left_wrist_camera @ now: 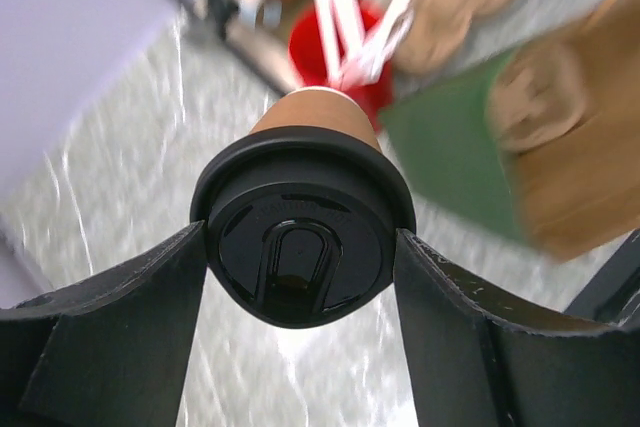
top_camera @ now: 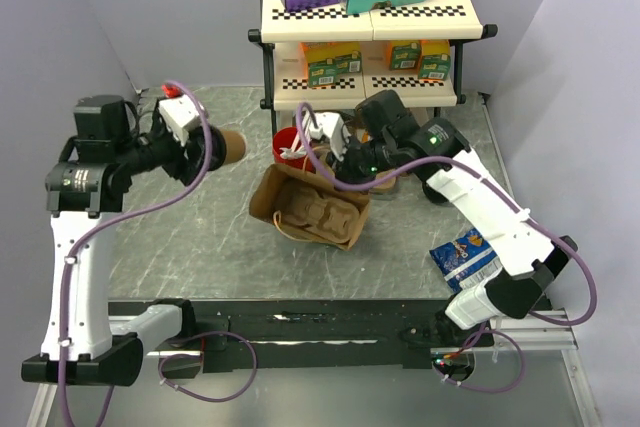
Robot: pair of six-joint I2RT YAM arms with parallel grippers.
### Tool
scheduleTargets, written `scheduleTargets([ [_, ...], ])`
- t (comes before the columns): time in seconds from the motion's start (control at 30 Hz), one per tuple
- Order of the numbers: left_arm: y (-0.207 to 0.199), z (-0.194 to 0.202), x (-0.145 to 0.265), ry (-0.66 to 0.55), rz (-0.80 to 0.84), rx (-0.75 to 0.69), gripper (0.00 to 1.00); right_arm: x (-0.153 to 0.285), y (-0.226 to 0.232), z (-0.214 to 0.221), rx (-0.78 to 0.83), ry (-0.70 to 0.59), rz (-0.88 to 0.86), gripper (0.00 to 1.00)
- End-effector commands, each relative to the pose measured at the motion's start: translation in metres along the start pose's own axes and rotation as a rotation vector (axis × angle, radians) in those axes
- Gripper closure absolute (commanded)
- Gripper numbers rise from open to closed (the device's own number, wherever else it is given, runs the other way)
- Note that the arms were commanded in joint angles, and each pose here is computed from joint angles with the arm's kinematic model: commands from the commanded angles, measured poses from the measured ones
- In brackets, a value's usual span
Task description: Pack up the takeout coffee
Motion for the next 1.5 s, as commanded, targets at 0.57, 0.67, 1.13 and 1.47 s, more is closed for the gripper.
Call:
scheduleTargets([
  [0.57,-0.066,-0.107,0.023,-0.379,0.349,-0.052,0.99,0.017,0.012,-0.011,0.03,-0.081,0.08,1.0],
  [0.67,-0.076,-0.099,0.018,-0.36,0.39,-0.058,0.99,0.018,0.011,-0.014,0.012,-0.091,0.095,1.0],
  [1.13,-0.104,-0.08,-0.015,-0.236,0.485,-0.225,0.99,0.019,0.013,-0.017,-0.009,-0.101,0.084,1.0],
  [1.47,-0.12,-0.085,-0.03,-0.211,0.535,-0.46,0.99,0.018,0.016,-0.021,-0.005,-0.103,0.057,1.0],
])
Point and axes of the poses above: each gripper's point midway between its finger pads, its own x axis back along the fingers, its own y axis along the line the jaws close on, z = x × y, the point moved 4 cm from there along x, back along the fingers, and after that the axes turned 13 degrees about -x, right-handed, at the moved point
